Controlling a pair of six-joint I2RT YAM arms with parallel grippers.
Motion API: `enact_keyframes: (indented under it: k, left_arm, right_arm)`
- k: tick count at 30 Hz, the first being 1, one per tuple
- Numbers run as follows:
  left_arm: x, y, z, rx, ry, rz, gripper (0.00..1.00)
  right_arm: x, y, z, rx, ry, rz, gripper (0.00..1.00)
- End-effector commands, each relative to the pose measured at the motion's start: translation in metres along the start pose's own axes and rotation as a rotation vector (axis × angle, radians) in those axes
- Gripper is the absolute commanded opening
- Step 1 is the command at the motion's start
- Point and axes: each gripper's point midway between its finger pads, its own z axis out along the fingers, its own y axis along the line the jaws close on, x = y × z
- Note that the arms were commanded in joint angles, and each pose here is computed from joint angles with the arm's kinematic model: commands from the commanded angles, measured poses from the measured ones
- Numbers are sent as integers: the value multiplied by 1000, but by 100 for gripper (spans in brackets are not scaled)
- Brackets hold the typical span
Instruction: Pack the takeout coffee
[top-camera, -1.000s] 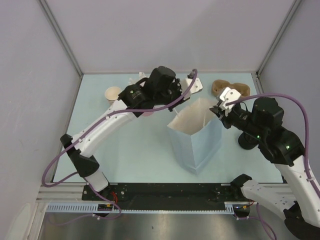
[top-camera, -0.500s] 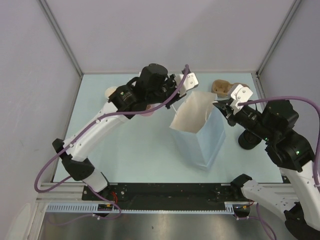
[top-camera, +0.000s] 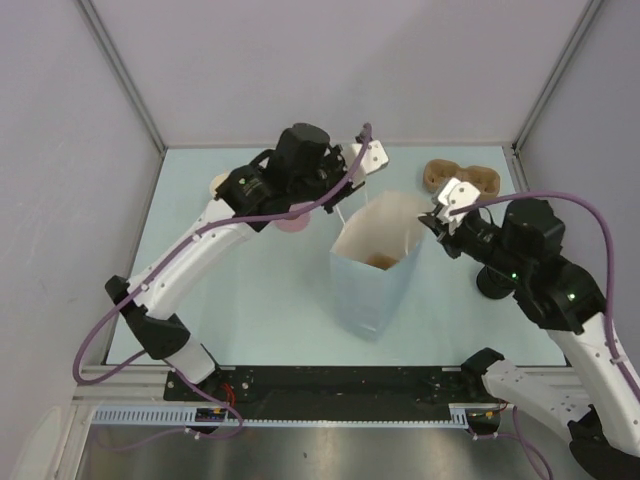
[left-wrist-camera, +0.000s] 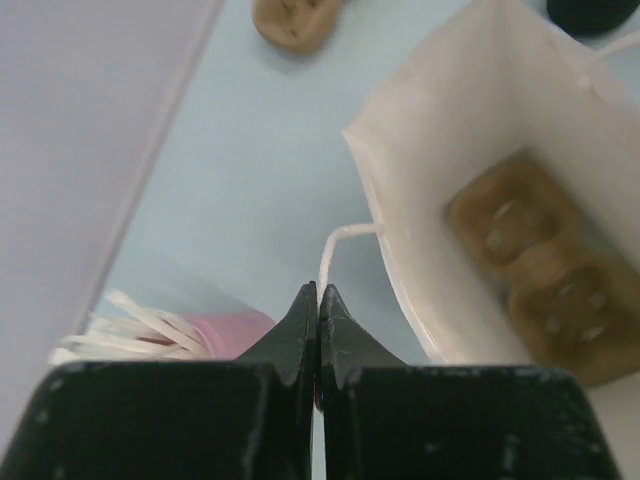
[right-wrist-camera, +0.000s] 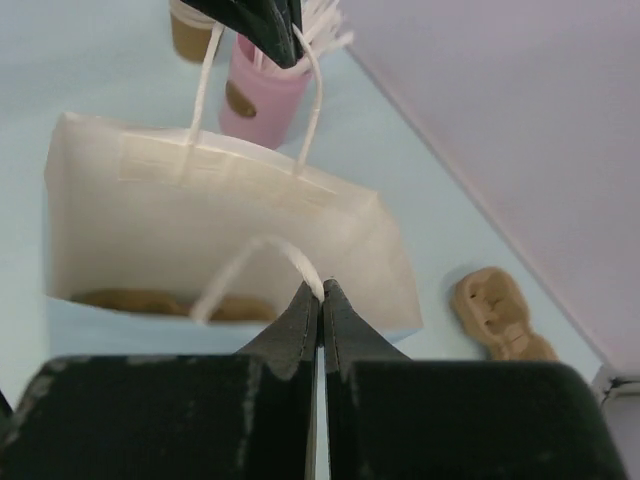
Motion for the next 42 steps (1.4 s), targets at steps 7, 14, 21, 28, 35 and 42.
enact_keyframes:
  k: [7,14,21,28,35,42]
  left_arm:
    - [-69,29,-60,-110,-206,23,0]
    - [-27,10,-22,-44,-102,24,0]
    - [-30,16,-18,-65,-97,26,0]
    - [-53,38,-25,-142,-125,58,0]
    - [-80,44,-36,-146,-195,69,0]
    - [-62,7,-11,-14,-144,106,0]
  right_arm:
    - [-70,-24,-33,74,-176,-36,0]
    - [6,8,-6,-48,26,-35,0]
    - [14,7,-12,-13,21,-60,0]
    - [18,23,-24,-86,21,-82,0]
    - [48,67,-48,-286,71,-149,0]
    - [133,102,-45,-403,241,-177,0]
